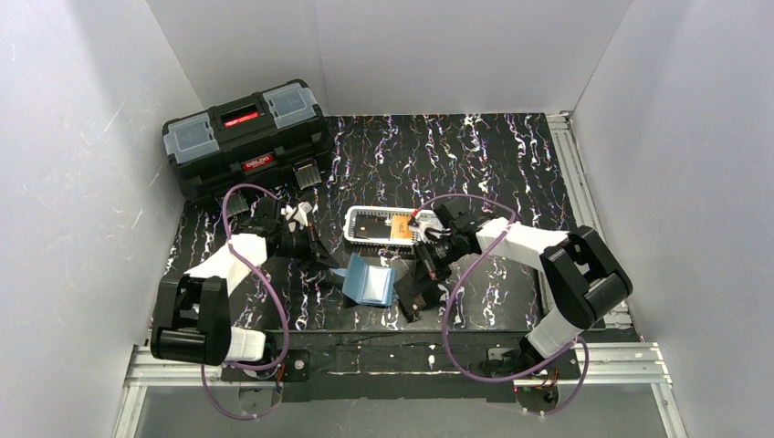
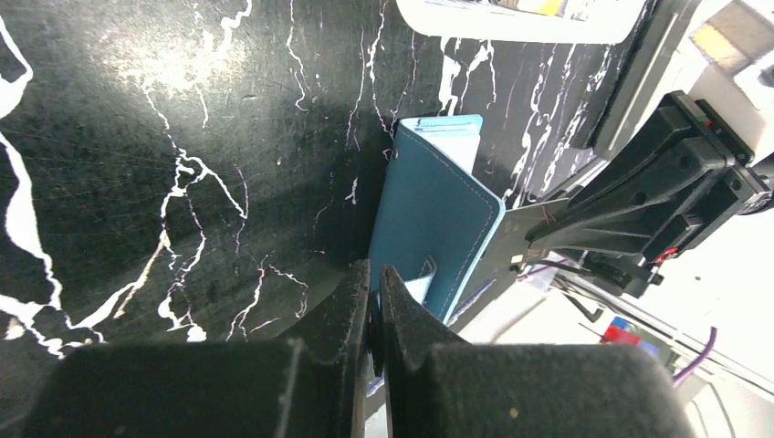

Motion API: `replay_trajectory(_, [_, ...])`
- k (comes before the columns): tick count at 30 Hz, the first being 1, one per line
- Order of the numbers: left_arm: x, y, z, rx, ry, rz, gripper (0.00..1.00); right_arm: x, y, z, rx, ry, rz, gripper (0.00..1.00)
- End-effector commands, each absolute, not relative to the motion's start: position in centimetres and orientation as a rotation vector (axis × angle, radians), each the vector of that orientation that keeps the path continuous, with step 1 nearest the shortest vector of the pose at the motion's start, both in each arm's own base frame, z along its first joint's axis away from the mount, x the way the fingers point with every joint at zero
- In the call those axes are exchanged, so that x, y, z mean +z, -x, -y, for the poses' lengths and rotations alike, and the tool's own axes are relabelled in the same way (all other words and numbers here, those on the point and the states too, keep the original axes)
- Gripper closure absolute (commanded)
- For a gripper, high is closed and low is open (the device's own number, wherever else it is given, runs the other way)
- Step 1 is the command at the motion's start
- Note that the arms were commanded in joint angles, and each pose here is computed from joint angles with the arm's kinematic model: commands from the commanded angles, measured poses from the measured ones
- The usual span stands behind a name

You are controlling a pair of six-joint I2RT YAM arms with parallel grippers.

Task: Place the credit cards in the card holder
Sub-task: Open the card holder at the center of the board.

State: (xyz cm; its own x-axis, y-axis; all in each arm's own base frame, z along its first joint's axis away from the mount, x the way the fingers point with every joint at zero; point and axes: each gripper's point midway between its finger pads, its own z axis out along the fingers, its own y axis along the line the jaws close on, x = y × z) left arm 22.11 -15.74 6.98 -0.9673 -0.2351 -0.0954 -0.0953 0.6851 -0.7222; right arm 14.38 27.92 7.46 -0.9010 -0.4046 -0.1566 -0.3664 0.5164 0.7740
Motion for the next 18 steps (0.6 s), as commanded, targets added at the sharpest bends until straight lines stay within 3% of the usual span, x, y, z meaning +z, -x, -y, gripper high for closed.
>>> replay_trajectory(1, [7.8,-22.1,14.9,-1.074,0.171,-2.701,1.0,8.3,-12.9,-28.8,-1.372,-0.697,2.598,0.99])
replay_trajectory(18, [8.4,-21.9,15.5,-1.135,0.128,-2.669,1.0,6.8,-13.1,-30.1,-1.28,-0.704,2.563,0.99])
